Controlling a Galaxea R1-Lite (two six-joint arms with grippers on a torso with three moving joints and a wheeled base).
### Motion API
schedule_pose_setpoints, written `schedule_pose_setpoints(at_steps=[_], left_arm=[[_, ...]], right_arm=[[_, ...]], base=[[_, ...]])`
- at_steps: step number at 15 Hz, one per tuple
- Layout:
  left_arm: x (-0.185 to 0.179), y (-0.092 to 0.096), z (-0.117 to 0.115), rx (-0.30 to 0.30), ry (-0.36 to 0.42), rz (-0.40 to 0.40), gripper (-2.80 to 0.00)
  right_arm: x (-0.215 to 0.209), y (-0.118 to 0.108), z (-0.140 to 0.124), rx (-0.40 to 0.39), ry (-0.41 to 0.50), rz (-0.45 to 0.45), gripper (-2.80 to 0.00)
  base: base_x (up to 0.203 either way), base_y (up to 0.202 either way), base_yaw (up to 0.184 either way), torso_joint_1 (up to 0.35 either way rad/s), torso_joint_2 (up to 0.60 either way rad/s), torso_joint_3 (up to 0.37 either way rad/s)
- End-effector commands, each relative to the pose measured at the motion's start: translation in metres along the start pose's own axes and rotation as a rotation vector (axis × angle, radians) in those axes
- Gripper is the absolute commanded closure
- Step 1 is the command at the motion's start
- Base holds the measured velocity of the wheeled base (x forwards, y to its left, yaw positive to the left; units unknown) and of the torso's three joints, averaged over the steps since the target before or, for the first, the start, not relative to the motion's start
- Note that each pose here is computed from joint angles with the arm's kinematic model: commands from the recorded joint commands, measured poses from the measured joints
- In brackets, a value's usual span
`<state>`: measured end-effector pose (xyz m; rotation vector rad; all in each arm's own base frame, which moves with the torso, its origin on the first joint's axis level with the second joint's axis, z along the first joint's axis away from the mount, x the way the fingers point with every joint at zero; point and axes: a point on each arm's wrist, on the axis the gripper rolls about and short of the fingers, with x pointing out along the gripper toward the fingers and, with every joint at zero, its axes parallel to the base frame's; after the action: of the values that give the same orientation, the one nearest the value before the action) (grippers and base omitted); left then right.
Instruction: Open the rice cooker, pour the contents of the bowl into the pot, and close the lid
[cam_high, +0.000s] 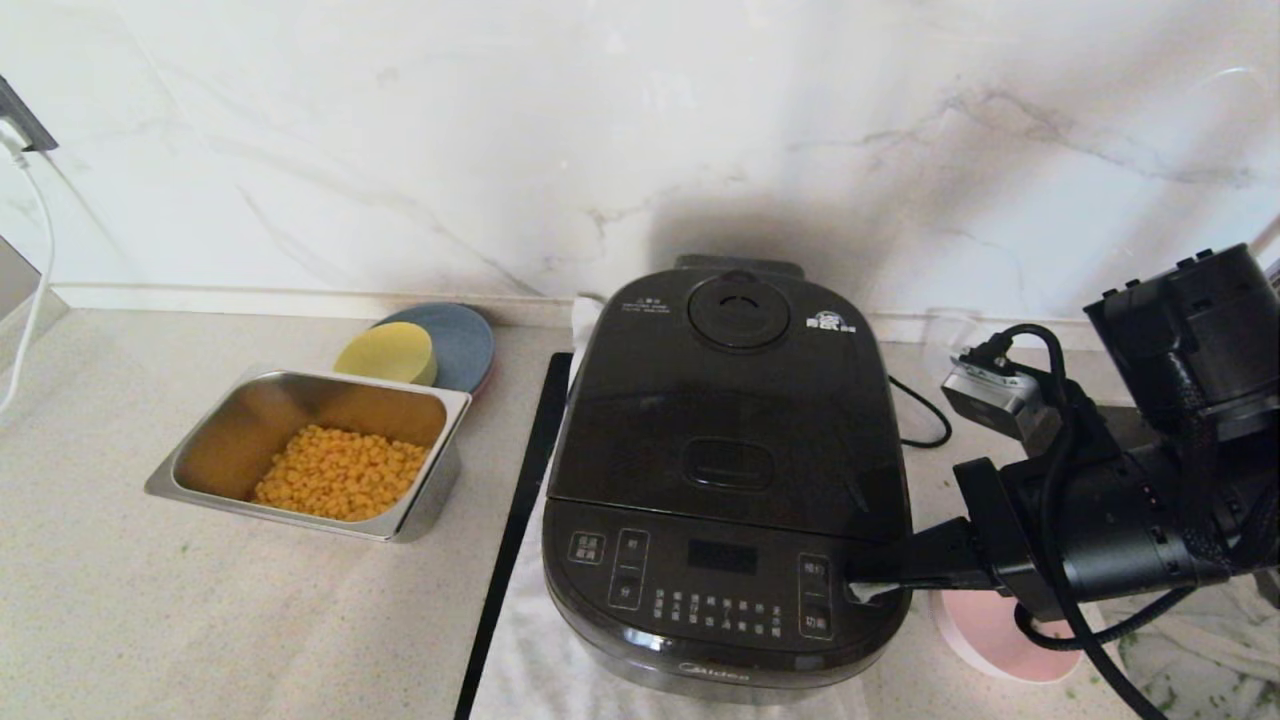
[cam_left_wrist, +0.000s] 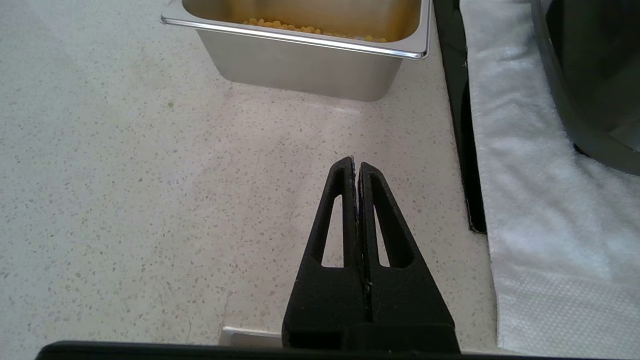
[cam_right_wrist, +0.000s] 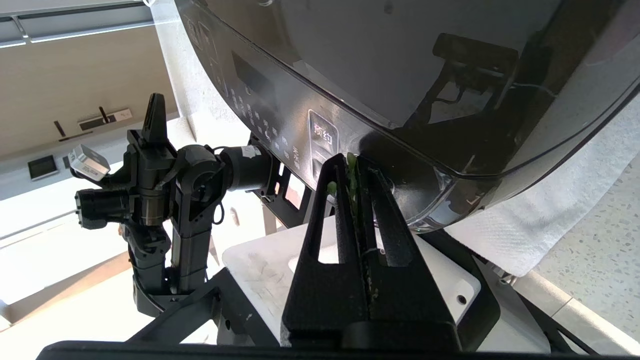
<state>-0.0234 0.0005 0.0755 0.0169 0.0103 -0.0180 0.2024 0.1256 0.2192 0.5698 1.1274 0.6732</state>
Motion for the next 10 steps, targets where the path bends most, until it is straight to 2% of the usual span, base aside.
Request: schedule_pose_setpoints(at_steps=[1,5,10], left_arm=[[0.0,0.0,0.0,0.0,-0.003,0.001,0.0],[0.0,0.0,0.0,0.0,-0.003,0.001,0.0],[0.0,0.0,0.0,0.0,-0.003,0.001,0.0]], right_arm=[[-0.001,0.001,-0.001,0.003,0.001,0.003,0.0],[-0.016,0.011,-0.001,-0.019,-0.046,0.039,0.0],[-0.063,0.041,-0.007,-0.047,-0.176,0.148,0.0]], base=[[0.0,0.0,0.0,0.0,0.0,0.0],[0.0,0.0,0.0,0.0,0.0,0.0],[0.0,0.0,0.0,0.0,0.0,0.0]])
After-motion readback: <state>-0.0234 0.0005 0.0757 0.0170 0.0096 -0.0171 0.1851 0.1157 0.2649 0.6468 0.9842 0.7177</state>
